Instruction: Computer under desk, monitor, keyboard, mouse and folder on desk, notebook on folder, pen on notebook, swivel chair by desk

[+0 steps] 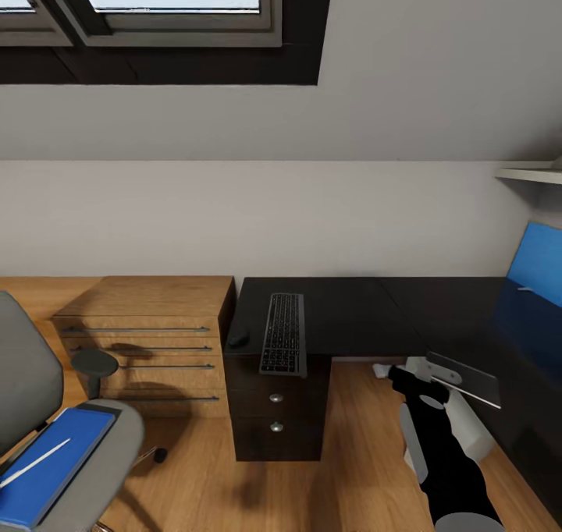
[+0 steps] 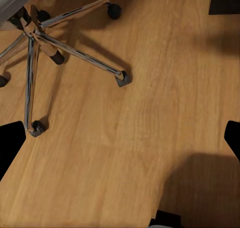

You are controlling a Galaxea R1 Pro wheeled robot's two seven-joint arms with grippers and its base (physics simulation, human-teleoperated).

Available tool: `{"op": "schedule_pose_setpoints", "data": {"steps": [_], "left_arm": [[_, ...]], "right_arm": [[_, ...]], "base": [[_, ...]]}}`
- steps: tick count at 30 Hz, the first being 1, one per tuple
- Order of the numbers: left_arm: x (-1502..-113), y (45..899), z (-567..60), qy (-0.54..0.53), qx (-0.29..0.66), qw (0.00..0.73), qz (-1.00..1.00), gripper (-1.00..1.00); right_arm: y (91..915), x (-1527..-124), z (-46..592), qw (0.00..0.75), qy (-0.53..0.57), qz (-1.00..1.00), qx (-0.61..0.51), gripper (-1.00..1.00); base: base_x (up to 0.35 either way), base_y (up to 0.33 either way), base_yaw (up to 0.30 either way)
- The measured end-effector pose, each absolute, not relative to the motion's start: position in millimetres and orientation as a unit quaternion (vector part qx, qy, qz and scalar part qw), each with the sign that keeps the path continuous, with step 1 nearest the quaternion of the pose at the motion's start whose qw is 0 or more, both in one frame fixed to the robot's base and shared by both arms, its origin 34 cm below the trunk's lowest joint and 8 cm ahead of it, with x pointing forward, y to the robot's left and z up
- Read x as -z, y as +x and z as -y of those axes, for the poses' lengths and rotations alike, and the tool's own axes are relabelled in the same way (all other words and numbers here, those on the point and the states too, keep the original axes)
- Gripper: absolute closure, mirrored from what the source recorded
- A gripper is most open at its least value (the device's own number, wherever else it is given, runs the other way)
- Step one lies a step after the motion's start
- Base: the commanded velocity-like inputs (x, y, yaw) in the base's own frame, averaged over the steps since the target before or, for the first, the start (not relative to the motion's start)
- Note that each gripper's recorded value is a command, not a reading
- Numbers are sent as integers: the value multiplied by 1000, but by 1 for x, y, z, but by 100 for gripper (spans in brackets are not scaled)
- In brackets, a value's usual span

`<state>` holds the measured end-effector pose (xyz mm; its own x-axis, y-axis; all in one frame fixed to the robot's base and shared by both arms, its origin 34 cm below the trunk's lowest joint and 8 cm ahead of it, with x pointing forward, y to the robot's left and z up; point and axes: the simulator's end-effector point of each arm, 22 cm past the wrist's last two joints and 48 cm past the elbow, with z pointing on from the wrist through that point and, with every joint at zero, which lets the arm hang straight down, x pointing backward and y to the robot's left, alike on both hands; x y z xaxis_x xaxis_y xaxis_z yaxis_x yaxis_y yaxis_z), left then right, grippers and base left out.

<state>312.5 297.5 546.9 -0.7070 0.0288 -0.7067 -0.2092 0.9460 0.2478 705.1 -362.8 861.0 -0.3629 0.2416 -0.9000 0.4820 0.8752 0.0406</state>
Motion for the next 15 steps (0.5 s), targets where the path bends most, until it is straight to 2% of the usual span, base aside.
{"op": "schedule_pose_setpoints", "data": {"steps": [15], "left_arm": [[-547,313,-297,-50,-157,380,-910,-100]], "right_arm": [[707,-862,359,521,216,-818,115,-100]], "base": [[-6,0,0]]}}
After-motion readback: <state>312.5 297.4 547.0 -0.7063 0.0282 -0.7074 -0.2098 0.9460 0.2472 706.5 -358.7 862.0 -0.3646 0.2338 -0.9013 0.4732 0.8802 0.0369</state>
